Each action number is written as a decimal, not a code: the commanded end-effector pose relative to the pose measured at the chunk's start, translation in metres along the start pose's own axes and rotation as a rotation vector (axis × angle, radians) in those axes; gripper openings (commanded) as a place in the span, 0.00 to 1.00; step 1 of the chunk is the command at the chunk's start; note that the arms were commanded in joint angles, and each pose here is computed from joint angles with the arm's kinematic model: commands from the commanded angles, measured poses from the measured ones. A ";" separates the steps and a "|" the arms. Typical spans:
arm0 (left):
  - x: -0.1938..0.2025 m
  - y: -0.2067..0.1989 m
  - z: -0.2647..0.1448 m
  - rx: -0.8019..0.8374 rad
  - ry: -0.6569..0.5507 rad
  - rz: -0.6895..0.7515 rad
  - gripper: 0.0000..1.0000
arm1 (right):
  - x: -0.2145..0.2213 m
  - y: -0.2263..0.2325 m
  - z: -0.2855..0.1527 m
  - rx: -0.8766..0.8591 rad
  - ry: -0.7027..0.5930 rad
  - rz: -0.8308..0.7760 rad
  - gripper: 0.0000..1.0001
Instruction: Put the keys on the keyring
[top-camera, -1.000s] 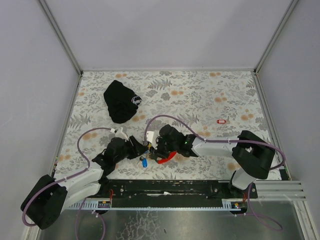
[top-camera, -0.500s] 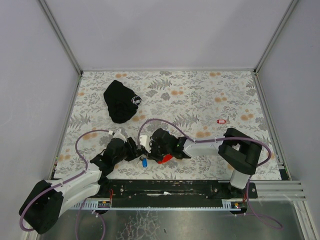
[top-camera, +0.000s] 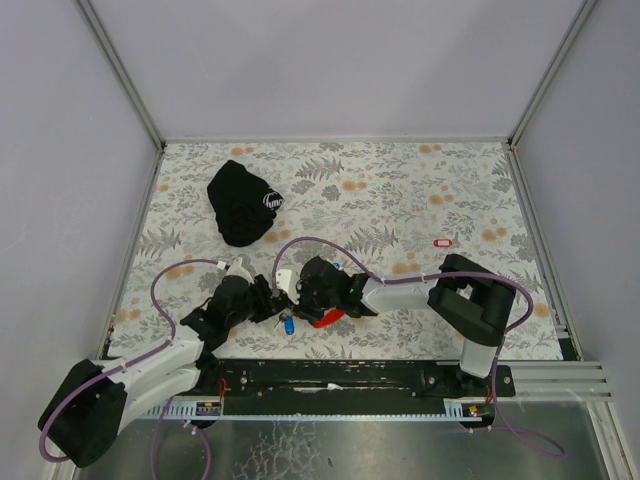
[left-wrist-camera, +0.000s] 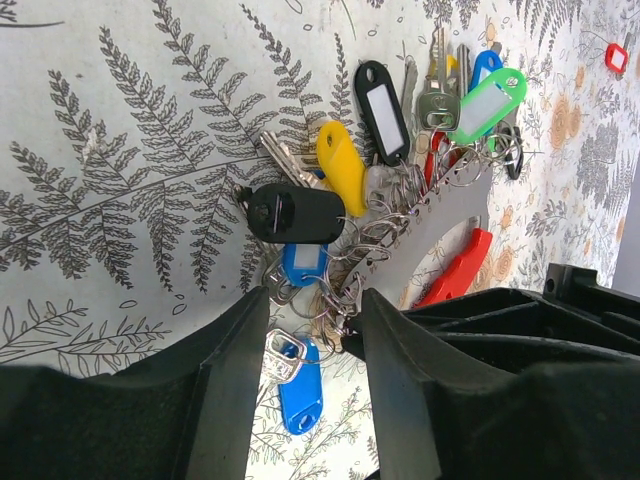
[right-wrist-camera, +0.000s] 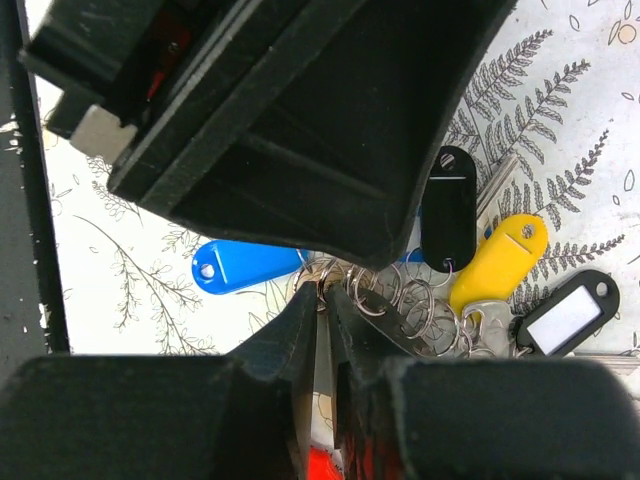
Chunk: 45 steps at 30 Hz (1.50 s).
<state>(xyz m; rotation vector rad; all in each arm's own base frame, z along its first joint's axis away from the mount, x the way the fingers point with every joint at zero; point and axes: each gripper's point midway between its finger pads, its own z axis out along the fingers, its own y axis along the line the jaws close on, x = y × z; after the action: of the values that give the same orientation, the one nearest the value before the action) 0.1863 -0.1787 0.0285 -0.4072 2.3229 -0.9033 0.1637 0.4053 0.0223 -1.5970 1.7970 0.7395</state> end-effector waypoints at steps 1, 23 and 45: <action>-0.002 -0.010 0.000 0.021 0.009 -0.004 0.41 | -0.020 -0.010 0.005 0.052 -0.047 -0.026 0.17; 0.013 -0.027 -0.008 0.140 0.058 -0.042 0.36 | -0.013 -0.022 -0.014 0.117 -0.078 -0.033 0.00; 0.012 -0.058 0.009 0.256 0.104 0.061 0.40 | 0.001 -0.015 -0.057 -0.039 -0.192 -0.115 0.00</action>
<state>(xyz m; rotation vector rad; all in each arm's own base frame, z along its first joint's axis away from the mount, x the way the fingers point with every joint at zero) 0.1717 -0.2105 0.0297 -0.3125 2.3704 -1.1068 0.1732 0.3512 0.0325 -1.5709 1.6993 0.8005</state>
